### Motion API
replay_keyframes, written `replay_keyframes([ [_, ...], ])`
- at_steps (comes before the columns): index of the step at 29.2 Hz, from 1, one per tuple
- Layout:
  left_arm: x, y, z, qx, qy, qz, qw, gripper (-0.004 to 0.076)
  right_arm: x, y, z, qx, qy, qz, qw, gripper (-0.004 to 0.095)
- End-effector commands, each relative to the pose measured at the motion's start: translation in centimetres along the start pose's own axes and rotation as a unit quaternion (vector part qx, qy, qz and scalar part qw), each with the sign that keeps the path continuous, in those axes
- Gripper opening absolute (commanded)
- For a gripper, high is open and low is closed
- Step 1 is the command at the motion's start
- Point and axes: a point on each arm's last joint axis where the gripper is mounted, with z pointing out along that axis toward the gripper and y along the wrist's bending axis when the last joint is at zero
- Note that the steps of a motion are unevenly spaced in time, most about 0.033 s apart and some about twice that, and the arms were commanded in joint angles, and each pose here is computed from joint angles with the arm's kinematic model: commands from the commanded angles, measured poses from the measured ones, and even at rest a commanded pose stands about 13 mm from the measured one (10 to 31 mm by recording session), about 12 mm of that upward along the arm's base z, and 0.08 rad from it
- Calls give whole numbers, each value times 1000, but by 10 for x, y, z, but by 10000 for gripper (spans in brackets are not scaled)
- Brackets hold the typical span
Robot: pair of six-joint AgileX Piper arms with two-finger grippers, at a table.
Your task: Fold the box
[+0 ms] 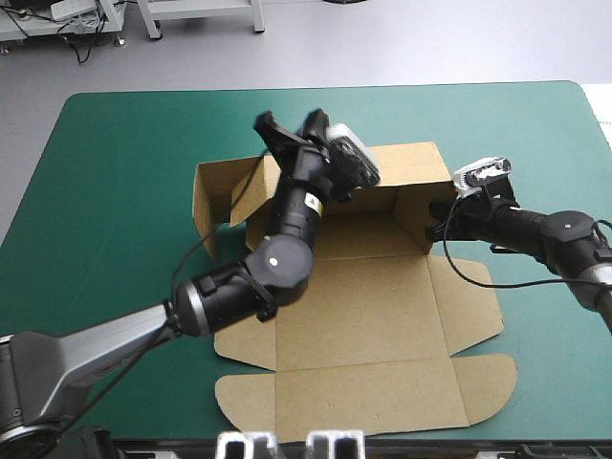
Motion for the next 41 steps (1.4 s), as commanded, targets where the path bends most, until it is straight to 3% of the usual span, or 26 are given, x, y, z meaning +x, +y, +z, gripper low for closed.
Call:
replay_keyframes([
  [1, 1, 80, 1, -55, 14, -126, 990, 11, -19, 12, -20, -19, -39, 15, 999, -3],
  [5, 27, 130, 14, -46, 62, -251, 965, 11, -33, 21, -38, -28, -40, 23, 999, -3],
  [8, 54, 156, 21, -34, 121, -284, 950, 11, -46, 28, -52, -39, -17, 23, 999, -4],
  [12, 91, 174, 24, -3, 205, -316, 926, 11, -60, 37, -67, -62, 32, 49, 996, -3],
  [18, 137, 186, 25, 69, 292, -393, 869, 11, -73, 43, -82, -86, 121, 60, 987, -4],
  [28, 191, 205, 4, 100, 422, -408, 804, 11, -59, 29, -36, -90, 232, 50, 967, -4],
  [34, 197, 204, -2, 115, 452, -395, 791, 9, -58, 21, 5, -66, 209, 11, 976, -1],
  [37, 197, 204, -2, 115, 452, -395, 791, 9, -61, 19, 17, -49, 184, -5, 982, 57],
  [41, 197, 204, -2, 118, 451, -391, 793, 9, -69, 16, 22, -21, 137, -31, 990, 297],
])
